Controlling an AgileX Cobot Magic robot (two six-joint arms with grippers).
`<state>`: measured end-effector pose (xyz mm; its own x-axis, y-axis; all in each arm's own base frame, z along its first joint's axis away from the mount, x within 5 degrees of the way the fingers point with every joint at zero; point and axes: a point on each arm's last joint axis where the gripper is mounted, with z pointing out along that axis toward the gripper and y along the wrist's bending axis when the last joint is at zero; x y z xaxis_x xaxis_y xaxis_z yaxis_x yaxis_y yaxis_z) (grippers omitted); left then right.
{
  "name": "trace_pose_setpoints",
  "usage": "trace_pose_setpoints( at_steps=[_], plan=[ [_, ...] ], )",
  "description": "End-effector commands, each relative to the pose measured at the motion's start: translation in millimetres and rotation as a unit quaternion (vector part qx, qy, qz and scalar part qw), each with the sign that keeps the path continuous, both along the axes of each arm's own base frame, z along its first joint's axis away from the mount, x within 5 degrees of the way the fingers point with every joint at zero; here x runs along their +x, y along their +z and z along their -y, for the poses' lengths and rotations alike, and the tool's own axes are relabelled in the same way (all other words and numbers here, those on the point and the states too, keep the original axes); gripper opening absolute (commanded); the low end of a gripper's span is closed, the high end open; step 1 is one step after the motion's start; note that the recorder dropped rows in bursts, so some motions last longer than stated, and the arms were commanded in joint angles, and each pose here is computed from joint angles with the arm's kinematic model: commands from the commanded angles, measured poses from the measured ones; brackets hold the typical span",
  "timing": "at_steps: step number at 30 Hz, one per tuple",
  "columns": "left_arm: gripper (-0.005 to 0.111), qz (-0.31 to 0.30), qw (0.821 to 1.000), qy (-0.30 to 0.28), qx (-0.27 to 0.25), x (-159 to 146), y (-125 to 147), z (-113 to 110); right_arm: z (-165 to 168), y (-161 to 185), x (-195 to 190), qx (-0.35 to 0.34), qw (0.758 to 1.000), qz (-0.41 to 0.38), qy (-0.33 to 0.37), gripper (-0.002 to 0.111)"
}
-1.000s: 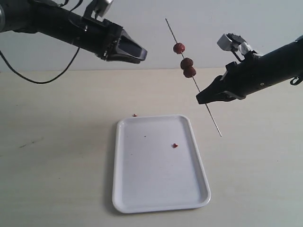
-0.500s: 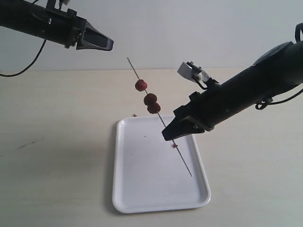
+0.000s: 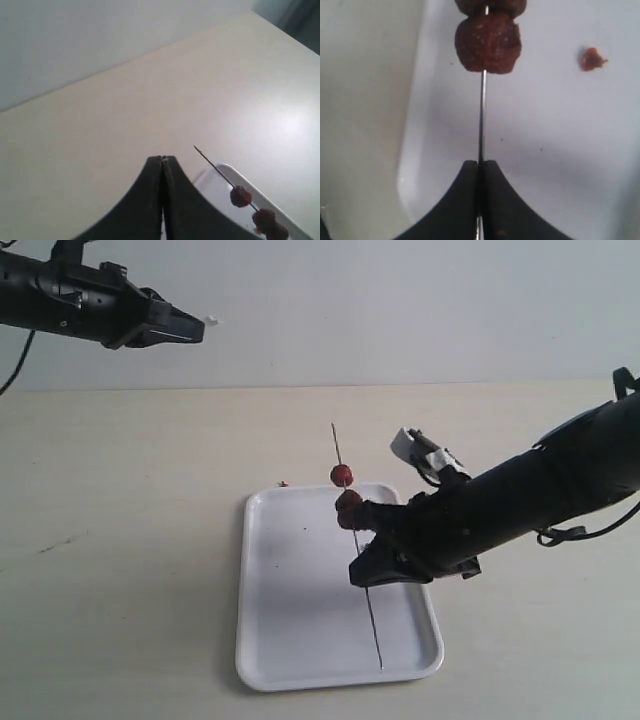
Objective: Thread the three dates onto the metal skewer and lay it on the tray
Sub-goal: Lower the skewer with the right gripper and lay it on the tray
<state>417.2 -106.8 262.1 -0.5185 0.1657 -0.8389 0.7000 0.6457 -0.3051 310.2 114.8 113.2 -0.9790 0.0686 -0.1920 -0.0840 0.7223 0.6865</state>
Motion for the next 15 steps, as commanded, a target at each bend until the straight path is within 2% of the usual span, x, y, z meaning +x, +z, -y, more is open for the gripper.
trace_pose_setpoints(
  at_steps=[1, 5, 8, 15],
  plan=[
    [0.000, 0.029, 0.999, 0.045, 0.000, -10.1, 15.8, -8.0, -12.3, -5.1, -2.6, -0.051, 0.998, 0.020, -0.026, 0.000],
    [0.000, 0.043, 0.998, 0.042, 0.001, -18.7, 24.6, -8.8, -29.9, -5.0, -8.8, -0.049, 0.998, 0.017, -0.019, 0.000],
    [0.000, 0.051, 0.999, 0.014, -0.003, -24.5, 30.4, -5.9, -36.6, -6.0, -11.1, -0.060, 0.998, 0.023, -0.016, 0.000],
    [0.000, 0.054, 0.996, -0.048, -0.053, -34.3, 38.8, 3.0, -38.5, -6.6, -11.0, -0.064, 0.997, 0.017, -0.033, 0.002]
  ],
)
